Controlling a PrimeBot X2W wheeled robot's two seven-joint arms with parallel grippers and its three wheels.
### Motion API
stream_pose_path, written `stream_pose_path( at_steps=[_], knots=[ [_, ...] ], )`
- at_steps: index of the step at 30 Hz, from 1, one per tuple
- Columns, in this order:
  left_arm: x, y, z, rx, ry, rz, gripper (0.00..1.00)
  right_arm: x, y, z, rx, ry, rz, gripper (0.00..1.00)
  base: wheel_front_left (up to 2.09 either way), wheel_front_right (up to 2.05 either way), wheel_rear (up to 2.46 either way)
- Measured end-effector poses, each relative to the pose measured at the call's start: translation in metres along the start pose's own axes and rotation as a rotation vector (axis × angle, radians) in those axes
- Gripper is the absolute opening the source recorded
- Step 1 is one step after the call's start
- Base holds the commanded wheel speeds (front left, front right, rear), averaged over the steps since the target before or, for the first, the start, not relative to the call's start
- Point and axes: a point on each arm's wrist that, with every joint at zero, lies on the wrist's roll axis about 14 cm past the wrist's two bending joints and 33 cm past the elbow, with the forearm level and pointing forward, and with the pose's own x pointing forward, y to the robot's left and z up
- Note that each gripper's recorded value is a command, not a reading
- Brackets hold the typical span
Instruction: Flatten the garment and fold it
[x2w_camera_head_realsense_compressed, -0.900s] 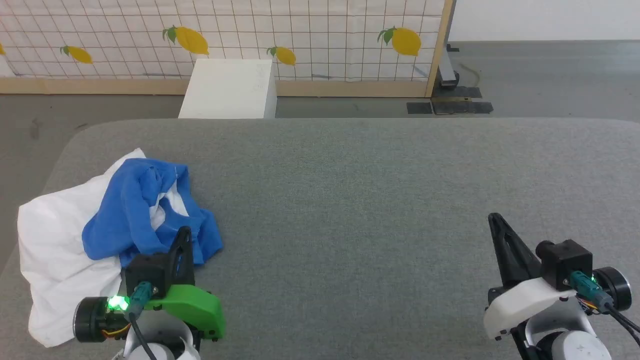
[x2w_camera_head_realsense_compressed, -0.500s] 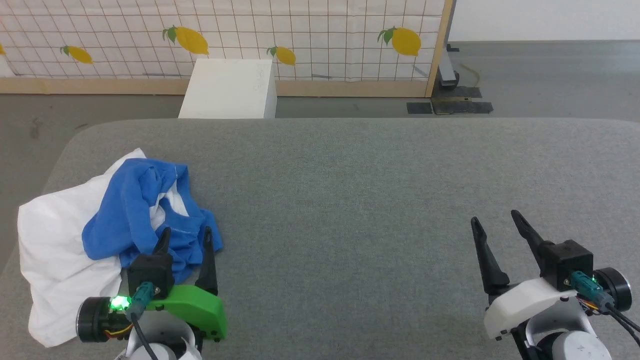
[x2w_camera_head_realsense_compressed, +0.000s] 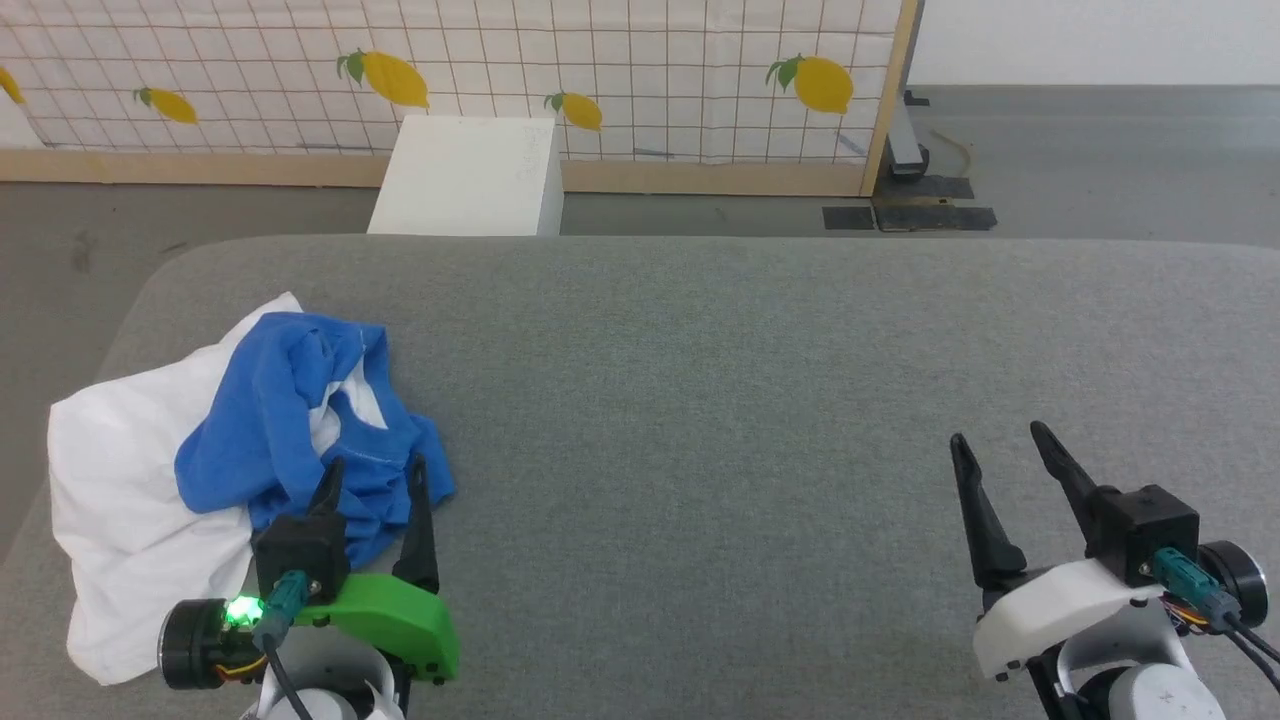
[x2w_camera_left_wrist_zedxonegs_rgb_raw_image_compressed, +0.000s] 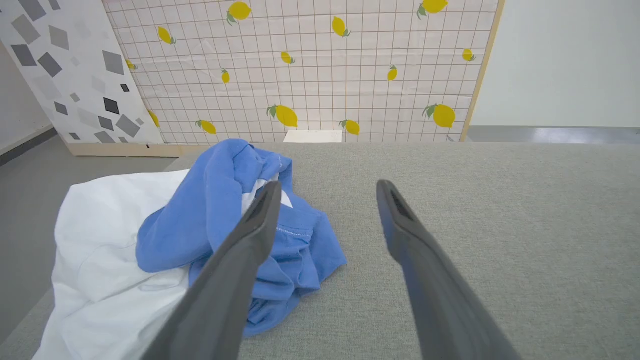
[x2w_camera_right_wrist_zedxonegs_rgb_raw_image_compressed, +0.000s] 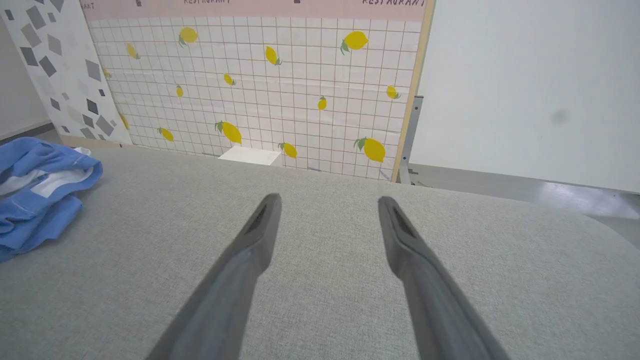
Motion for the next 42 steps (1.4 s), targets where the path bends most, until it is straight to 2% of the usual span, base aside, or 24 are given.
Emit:
stream_pose_path(
  at_steps=[13,17,42],
  knots=[
    [-0.014,0.028,0.001,-0.017,-0.022,0.098,1.0,0.011,0.023,-0.007,0.026,0.001,0.07,1.0,0.0,0.0,0.0],
    [-0.029,0.048,-0.002,-0.037,-0.022,0.169,1.0,0.019,0.042,-0.009,0.035,-0.003,0.126,1.0,0.0,0.0,0.0],
    [-0.081,0.098,-0.008,-0.059,-0.035,0.372,1.0,0.036,0.103,-0.021,0.076,0.015,0.302,1.0,0.0,0.0,0.0]
  ],
)
